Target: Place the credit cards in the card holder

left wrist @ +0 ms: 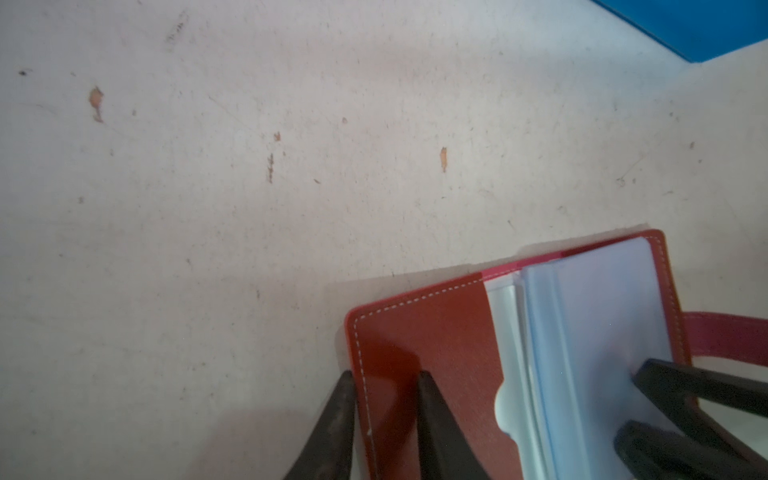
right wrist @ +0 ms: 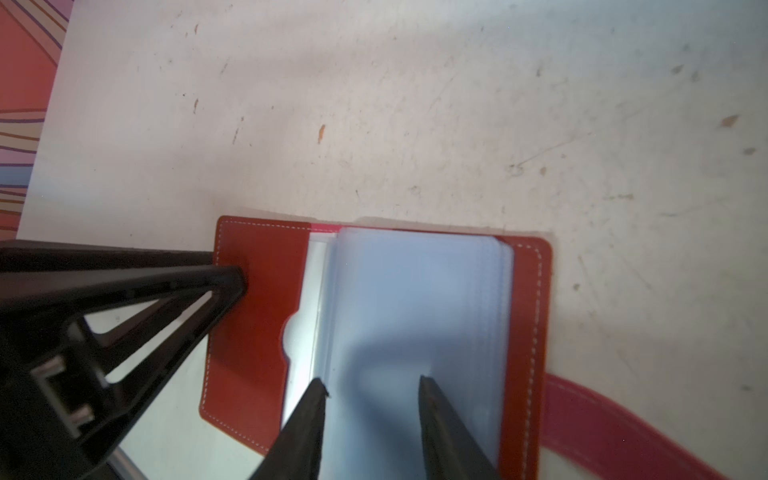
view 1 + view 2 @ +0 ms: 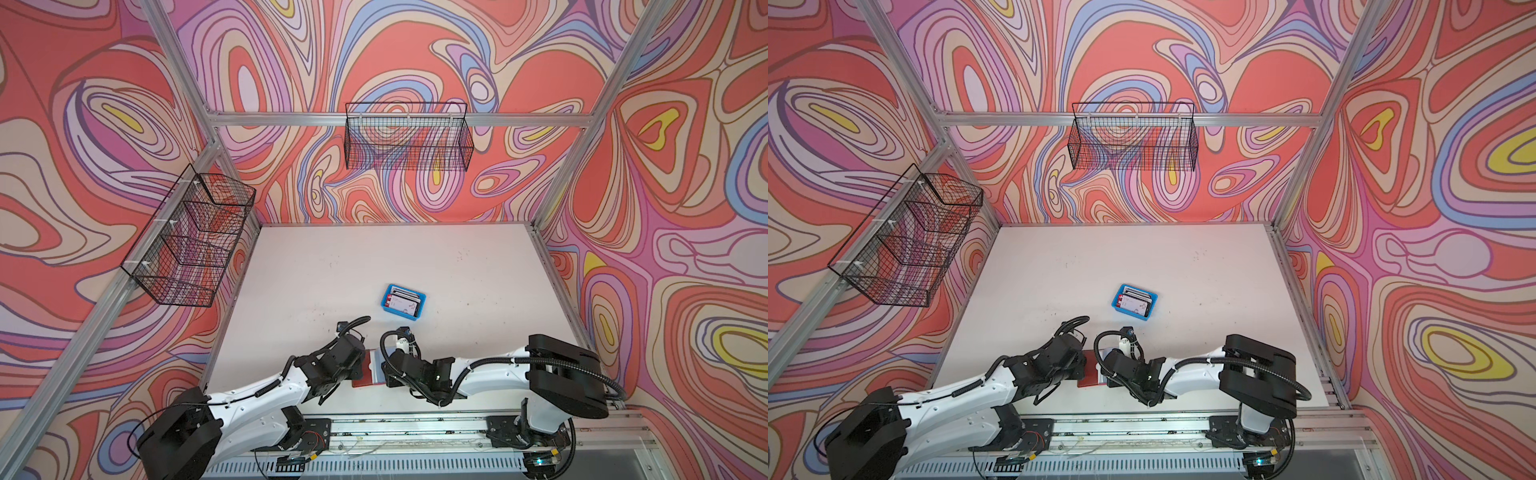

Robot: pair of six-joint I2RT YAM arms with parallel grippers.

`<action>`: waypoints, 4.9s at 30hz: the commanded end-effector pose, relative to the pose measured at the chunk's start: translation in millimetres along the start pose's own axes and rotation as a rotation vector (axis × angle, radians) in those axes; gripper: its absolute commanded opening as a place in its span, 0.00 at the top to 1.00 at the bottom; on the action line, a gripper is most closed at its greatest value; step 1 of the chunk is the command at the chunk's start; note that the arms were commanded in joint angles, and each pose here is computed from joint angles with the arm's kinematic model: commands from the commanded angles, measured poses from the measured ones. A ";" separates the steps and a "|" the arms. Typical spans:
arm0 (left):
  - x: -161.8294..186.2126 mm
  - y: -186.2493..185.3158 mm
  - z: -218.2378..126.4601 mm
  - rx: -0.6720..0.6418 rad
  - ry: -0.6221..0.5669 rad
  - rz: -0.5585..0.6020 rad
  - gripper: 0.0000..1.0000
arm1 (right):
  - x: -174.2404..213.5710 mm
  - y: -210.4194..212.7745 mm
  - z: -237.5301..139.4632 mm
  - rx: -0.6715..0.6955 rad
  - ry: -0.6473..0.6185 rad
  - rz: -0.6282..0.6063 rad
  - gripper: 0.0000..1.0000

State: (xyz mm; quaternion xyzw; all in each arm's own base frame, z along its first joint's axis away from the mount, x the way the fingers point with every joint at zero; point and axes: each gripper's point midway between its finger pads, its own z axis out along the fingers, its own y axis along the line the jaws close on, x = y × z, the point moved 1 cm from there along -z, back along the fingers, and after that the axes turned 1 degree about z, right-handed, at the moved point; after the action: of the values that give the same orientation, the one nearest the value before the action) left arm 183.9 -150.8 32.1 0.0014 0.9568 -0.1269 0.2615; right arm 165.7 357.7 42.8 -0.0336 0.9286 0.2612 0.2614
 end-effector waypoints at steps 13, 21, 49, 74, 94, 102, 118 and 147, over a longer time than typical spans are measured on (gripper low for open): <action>4.2 4.0 -3.9 0.005 0.006 0.004 0.72 | 2.0 21.6 2.1 -0.124 0.020 0.052 0.58; 3.0 4.0 -4.2 0.003 0.001 0.006 0.72 | -11.2 -2.2 -6.9 0.003 -0.053 0.055 0.58; 0.7 1.7 -5.4 0.010 -0.003 0.011 0.72 | 1.4 -23.0 4.9 0.084 -0.030 0.031 0.59; 6.0 6.4 -6.4 -0.002 0.015 0.021 0.72 | -6.5 26.5 1.2 -0.154 -0.028 0.058 0.51; 4.1 8.3 -9.9 -0.007 0.001 0.015 0.72 | -6.4 45.5 0.0 -0.260 -0.021 0.074 0.51; 4.4 8.7 -10.0 -0.009 0.001 0.015 0.72 | -3.1 48.5 4.5 -0.280 -0.009 0.076 0.51; -3.1 29.9 -28.0 -0.065 -0.091 -0.040 0.66 | 19.1 40.4 30.1 -0.269 0.056 0.083 0.51; -0.2 18.7 -28.3 -0.008 -0.059 -0.025 0.65 | 15.7 41.1 33.8 -0.225 0.077 0.049 0.63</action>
State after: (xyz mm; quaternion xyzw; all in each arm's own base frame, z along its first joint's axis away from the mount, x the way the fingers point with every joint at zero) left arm 172.9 -127.5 54.5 -0.0131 0.9468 -0.1299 0.2941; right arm 163.4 411.2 39.7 -0.0472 0.8957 0.3760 0.2326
